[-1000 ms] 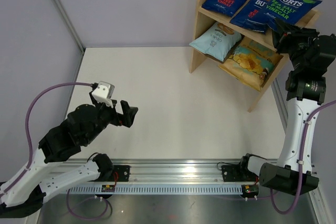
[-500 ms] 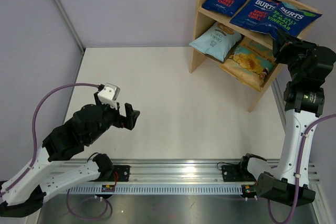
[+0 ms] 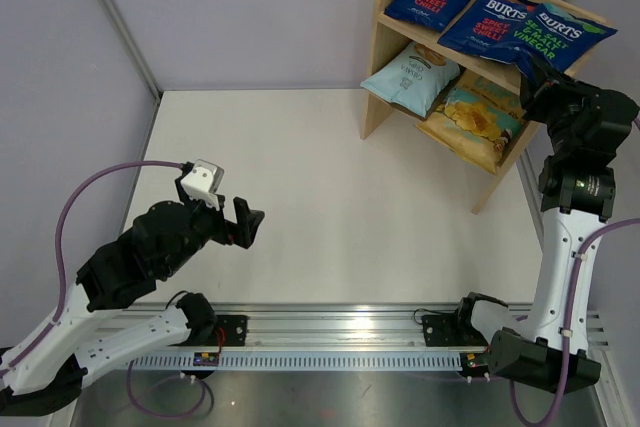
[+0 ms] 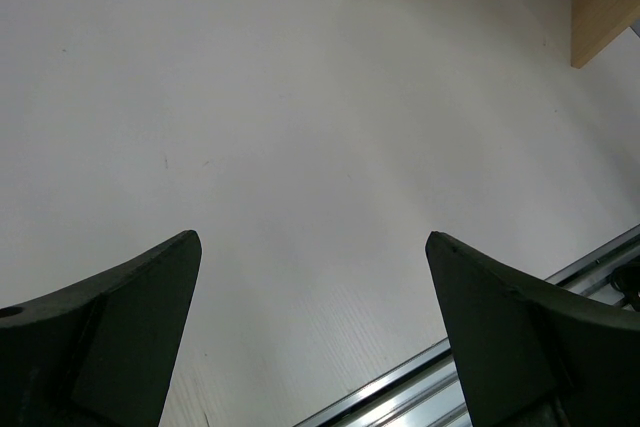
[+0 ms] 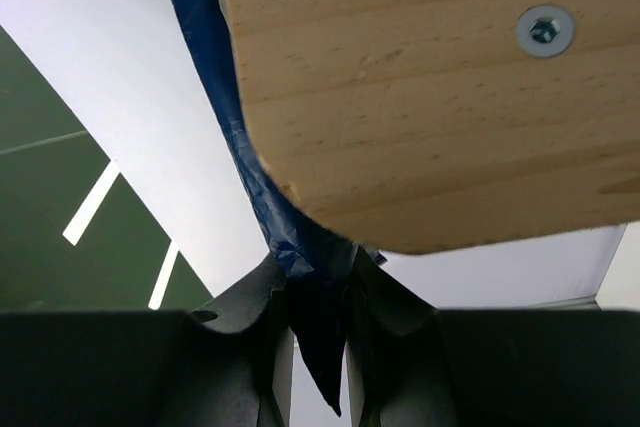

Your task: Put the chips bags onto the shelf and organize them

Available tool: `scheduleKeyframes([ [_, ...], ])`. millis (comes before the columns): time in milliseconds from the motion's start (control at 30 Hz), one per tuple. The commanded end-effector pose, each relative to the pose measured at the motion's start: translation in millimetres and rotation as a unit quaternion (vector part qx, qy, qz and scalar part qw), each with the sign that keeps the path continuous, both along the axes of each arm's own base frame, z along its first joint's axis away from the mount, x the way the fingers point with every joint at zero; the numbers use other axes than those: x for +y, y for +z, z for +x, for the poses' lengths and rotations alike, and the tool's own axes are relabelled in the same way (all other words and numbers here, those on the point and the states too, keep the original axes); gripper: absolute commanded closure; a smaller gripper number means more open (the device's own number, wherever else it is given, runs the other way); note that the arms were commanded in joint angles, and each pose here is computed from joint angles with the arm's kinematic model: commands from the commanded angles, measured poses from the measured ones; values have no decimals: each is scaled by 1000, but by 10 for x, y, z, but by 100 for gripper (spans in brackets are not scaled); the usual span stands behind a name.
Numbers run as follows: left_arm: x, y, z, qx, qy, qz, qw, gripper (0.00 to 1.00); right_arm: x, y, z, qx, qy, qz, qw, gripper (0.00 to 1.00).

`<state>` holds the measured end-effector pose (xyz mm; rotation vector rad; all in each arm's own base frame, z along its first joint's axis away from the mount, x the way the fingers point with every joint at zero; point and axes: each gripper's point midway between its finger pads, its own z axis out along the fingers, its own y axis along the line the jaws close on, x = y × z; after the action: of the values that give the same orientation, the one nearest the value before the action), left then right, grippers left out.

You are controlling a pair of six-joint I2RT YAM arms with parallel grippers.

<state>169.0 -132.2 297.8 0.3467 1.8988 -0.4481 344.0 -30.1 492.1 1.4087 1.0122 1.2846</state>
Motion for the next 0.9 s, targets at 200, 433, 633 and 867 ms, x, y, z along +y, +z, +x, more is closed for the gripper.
scheduleKeyframes([
  [200, -60, 129, 31, -14, -2, -24, 1000, 1, -162, 99, 3, -48, -37, 59, 996, 84],
  [433, -66, 143, 37, -13, -1, -25, 1000, 1, -94, 219, -30, -46, -22, 45, 998, 61],
  [633, -40, 162, 37, -16, 3, -25, 1000, 1, -11, 190, -37, -35, -1, 34, 999, 68],
  [867, -20, 167, 29, -17, 4, -24, 1000, 1, 107, 156, -10, -7, 33, 1, 999, 37],
])
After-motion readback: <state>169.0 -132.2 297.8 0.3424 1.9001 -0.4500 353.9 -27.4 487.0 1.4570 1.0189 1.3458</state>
